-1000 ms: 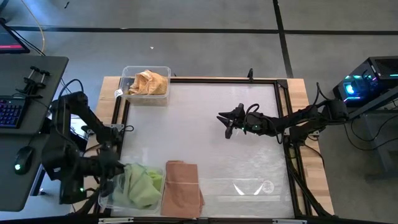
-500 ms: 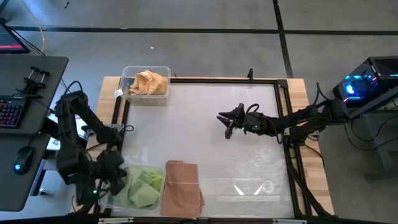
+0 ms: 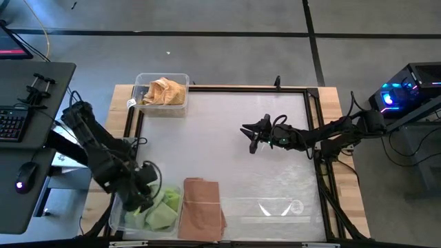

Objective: Sort towels by color in basket
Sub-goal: Put the green towel into the bottom transparent bin

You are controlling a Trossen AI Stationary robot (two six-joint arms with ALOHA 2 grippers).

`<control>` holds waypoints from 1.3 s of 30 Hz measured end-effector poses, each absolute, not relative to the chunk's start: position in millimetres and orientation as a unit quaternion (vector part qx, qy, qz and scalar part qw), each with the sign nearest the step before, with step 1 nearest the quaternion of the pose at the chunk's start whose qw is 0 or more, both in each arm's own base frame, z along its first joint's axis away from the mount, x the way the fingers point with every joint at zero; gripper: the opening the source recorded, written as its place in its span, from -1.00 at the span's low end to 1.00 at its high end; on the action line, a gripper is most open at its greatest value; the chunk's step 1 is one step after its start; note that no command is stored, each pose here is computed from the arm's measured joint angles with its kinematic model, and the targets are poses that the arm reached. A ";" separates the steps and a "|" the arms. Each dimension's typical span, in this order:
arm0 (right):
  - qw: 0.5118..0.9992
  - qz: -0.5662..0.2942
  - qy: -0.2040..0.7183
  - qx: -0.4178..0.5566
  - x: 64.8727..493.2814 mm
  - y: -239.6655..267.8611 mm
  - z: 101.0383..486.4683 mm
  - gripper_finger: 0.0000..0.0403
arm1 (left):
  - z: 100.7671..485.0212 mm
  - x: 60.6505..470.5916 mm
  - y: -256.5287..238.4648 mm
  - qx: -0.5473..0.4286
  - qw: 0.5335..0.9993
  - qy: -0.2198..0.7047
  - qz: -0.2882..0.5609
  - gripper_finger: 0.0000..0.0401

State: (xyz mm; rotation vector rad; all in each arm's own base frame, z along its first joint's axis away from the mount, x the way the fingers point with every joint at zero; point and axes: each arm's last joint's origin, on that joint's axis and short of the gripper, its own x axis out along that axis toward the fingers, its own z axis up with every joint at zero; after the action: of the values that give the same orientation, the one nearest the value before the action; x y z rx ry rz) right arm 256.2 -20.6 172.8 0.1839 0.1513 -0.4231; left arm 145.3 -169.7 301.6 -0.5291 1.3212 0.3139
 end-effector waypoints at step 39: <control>0.969 -0.233 0.066 0.045 255.1 -36.1 176.3 -0.56 | 265.5 192.0 -212.3 -0.196 0.733 0.644 0.099 -0.91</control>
State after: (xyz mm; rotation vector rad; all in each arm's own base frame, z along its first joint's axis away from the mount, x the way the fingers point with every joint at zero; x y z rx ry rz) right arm 255.1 -36.1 176.3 0.0919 0.1336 -0.4713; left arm 192.0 -212.3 265.5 -0.4321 1.4156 0.2184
